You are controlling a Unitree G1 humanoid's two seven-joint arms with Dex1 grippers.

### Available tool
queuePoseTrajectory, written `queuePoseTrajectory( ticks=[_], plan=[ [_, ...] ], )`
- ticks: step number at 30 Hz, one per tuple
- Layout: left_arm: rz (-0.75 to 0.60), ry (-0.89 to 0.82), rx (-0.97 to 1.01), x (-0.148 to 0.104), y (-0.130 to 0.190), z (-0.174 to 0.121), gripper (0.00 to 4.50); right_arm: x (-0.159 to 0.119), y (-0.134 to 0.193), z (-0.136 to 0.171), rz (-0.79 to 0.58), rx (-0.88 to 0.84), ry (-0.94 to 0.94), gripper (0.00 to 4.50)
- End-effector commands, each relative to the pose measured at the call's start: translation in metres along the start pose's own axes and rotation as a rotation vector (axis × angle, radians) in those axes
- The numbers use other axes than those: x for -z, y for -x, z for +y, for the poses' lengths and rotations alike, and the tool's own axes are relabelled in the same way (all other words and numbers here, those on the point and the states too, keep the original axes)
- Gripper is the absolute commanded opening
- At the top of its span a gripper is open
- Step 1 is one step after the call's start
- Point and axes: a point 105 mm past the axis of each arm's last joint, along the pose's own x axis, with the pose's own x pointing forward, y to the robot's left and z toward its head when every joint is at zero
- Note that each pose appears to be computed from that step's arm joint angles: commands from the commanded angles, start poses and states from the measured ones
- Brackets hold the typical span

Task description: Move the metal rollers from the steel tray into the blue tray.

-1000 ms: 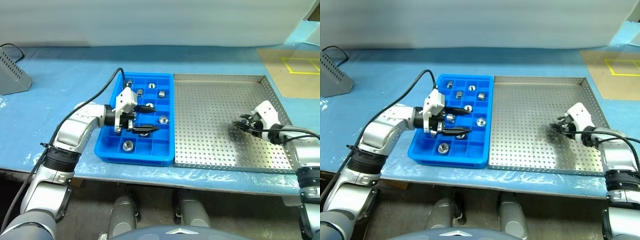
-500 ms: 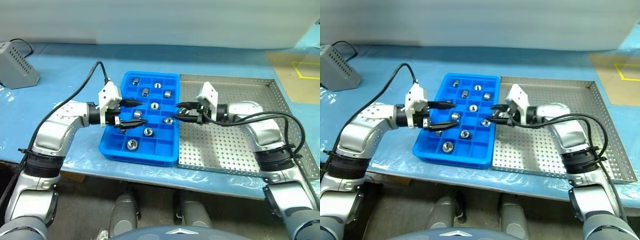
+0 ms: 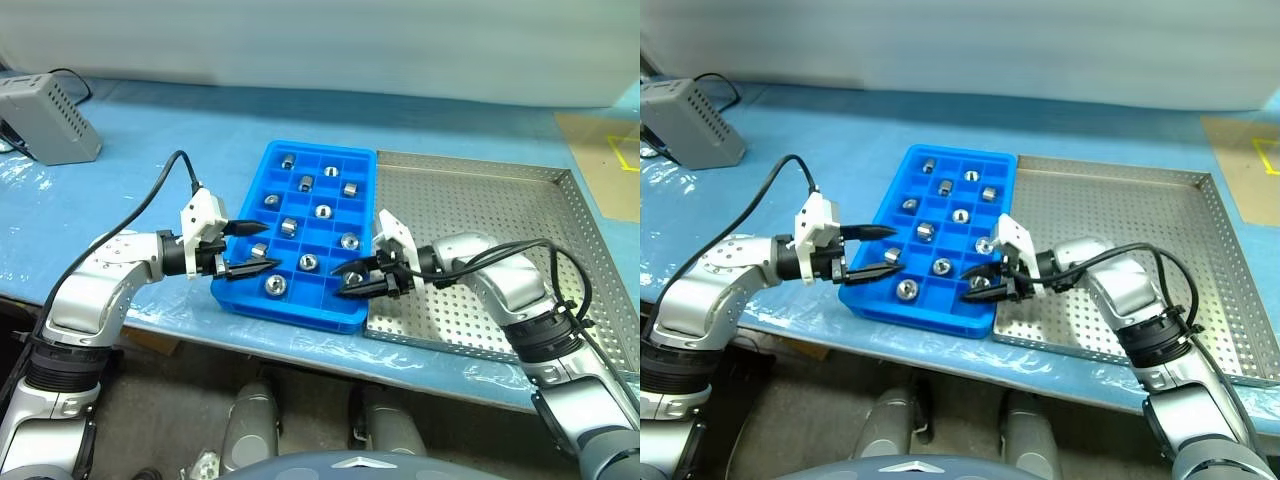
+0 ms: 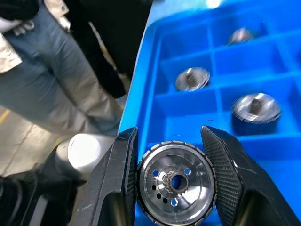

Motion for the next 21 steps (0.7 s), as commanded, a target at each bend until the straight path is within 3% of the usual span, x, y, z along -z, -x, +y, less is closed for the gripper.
queuePoseTrajectory(
  ticks=[1,6,11,17,21],
  plan=[
    [-0.024,-0.038,0.005,-0.012,0.002,-0.002,3.72,-0.001,-0.002,0.007,-0.028,-0.019,-0.008,1.66],
    [-0.021,-0.038,0.012,-0.011,-0.001,-0.001,3.72,0.002,0.001,-0.008,-0.027,0.087,-0.024,3.28],
    [-0.031,-0.043,0.026,-0.014,-0.007,0.002,3.72,-0.012,0.023,-0.022,-0.066,0.192,-0.008,3.28],
    [-0.074,-0.031,0.041,-0.017,-0.016,0.004,3.72,-0.042,0.075,-0.031,-0.155,0.381,0.052,3.28],
    [-0.117,-0.006,0.002,-0.018,-0.013,0.010,3.72,-0.036,0.113,-0.021,-0.150,0.538,0.054,3.28]
  ],
)
